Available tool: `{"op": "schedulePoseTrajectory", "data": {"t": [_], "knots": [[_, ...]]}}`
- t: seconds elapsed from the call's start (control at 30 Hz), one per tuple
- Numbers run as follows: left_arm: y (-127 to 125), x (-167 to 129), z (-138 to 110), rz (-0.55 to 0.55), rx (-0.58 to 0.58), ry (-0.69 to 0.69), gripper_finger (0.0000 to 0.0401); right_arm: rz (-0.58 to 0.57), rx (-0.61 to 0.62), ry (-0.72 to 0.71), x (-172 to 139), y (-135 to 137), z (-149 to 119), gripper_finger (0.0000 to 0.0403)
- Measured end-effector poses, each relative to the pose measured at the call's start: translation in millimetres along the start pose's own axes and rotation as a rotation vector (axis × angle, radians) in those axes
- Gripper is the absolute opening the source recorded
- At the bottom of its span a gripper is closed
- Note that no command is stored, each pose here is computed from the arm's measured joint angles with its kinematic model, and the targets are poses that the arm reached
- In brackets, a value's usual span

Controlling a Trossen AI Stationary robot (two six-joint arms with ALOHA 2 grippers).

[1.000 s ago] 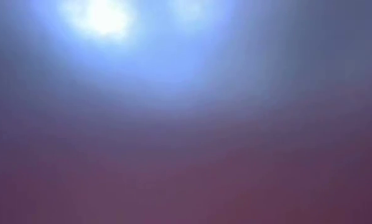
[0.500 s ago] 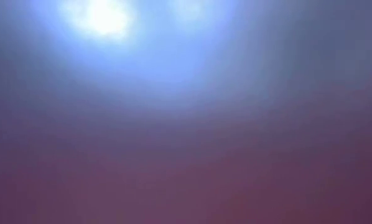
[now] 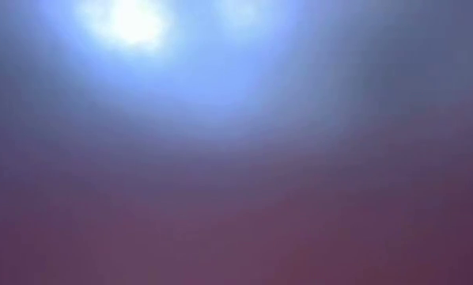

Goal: Pick & Place Dice
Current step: Put the right green dice into the pink bin

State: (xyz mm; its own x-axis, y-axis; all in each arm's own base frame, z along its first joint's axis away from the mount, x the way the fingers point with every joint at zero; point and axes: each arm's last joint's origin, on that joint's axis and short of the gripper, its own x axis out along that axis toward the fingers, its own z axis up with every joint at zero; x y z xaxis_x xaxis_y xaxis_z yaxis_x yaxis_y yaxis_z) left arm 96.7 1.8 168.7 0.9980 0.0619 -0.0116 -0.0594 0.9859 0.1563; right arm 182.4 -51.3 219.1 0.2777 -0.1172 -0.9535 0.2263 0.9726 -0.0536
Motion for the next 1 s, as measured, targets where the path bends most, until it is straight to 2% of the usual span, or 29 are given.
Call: {"op": "schedulePoseTrajectory", "data": {"t": [0.37, 0.77, 1.0], "knots": [[0.0, 0.0, 0.0, 0.0, 0.0, 0.0, 0.0028, 0.043, 0.002, 0.005, 7.7, 0.8, -4.4, 0.04], [0.0, 0.0, 0.0, 0.0, 0.0, 0.0, 0.0028, 0.039, 0.0, -0.001, 8.3, 0.6, -4.5, 0.04], [0.0, 0.0, 0.0, 0.0, 0.0, 0.0, 0.0028, 0.034, -0.04, -0.012, 5.8, -2.0, -2.4, 0.04]]}}
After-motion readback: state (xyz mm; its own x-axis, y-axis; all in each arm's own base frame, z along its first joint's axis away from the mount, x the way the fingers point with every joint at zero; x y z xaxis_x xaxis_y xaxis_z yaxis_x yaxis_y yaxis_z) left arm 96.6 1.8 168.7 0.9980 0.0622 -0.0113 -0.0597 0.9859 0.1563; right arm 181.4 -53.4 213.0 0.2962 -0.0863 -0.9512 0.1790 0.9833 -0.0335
